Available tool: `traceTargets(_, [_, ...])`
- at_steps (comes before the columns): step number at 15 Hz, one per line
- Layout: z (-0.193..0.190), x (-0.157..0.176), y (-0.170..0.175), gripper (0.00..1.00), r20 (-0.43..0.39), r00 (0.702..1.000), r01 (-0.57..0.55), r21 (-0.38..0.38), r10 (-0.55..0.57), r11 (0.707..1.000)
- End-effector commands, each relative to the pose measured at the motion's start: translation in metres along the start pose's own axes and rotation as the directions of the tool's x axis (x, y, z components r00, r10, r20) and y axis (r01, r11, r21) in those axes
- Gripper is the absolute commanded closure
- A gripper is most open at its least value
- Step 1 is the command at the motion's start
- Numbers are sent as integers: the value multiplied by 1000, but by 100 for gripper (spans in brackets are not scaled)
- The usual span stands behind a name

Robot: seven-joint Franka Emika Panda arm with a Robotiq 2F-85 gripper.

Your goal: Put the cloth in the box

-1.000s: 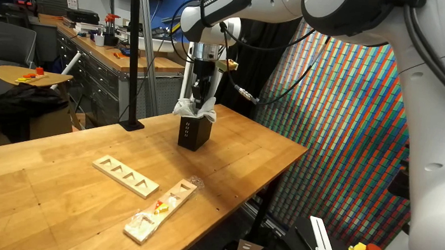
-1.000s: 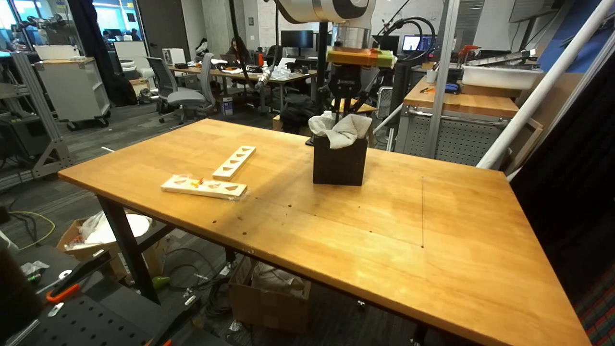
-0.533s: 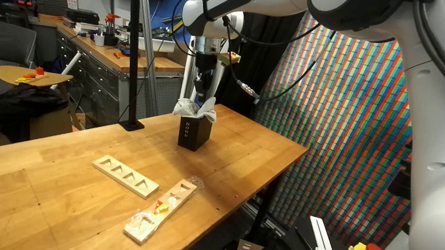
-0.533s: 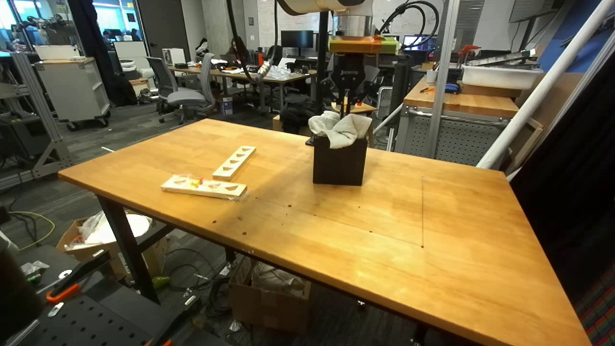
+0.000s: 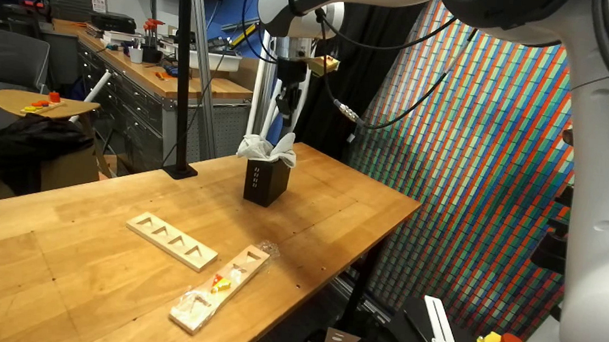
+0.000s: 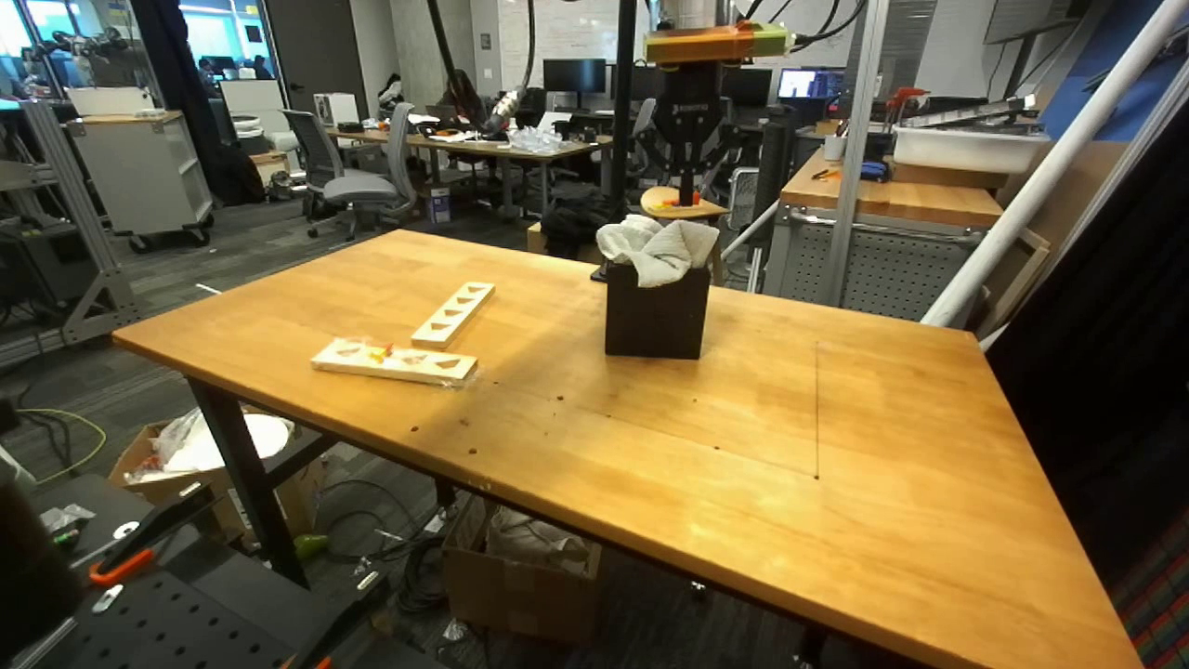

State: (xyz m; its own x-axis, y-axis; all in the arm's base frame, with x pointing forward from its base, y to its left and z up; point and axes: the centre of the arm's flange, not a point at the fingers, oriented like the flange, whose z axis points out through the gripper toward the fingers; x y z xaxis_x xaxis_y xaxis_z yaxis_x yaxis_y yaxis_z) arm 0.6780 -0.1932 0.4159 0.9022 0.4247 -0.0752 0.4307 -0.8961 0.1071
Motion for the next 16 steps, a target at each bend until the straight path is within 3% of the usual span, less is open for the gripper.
traceTargets(1, [-8,-28,-2,98,12,999,-29,-51,29,998])
traceTargets(7, [11,-43,0,99,37,998,-53,-34,55,998])
traceTargets(16, [26,-23,-4,98,12,999,-35,-26,35,999])
